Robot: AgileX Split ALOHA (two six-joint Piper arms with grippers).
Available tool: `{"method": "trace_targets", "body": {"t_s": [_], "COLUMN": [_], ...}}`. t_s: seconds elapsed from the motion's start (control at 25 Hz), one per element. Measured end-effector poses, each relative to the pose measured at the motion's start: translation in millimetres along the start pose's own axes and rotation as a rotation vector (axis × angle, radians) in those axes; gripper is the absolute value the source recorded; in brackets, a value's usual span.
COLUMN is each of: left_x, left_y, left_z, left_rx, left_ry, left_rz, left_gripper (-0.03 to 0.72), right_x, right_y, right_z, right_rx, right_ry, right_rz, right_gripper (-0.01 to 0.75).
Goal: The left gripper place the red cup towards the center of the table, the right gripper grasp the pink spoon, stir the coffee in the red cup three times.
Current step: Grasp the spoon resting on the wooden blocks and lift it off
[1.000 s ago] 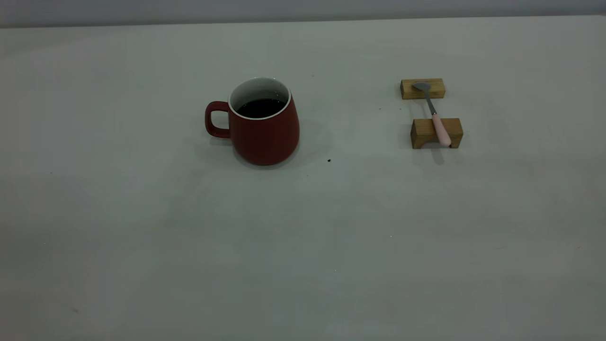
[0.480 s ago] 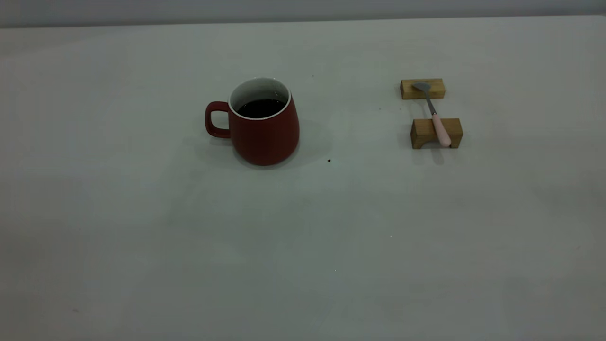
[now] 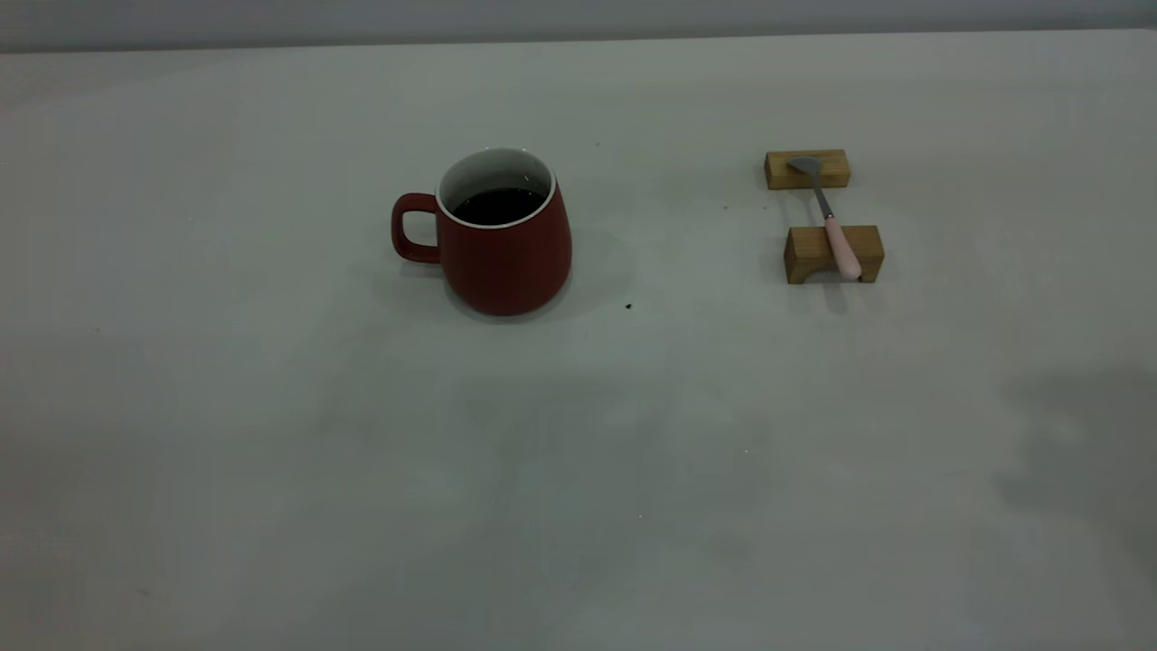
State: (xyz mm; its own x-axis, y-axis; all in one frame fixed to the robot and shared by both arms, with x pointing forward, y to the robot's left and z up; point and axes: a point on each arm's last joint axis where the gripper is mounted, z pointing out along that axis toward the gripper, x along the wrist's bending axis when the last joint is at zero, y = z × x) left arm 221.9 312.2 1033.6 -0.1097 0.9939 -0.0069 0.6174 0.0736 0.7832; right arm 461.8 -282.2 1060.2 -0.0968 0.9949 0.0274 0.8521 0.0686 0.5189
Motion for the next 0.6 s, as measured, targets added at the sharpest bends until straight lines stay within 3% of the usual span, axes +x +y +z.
{"method": "trace_targets", "body": {"t_s": [0.28, 0.6], "left_x": [0.0, 0.0], "left_y": [-0.1, -0.1], "left_z": [0.3, 0.3], "left_rx": [0.001, 0.001], "left_ry": [0.000, 0.000], "left_rz": [0.000, 0.000], "left_gripper": [0.266, 0.266], "right_x": [26.7, 67.1], "right_y": [41.7, 57.0], "right_z": [125.9, 247.2], "right_rx": [0.216, 0.412], "right_ry": [0.060, 0.098], "right_rz": [-0.091, -0.165], "right_gripper": [0.655, 0.655]}}
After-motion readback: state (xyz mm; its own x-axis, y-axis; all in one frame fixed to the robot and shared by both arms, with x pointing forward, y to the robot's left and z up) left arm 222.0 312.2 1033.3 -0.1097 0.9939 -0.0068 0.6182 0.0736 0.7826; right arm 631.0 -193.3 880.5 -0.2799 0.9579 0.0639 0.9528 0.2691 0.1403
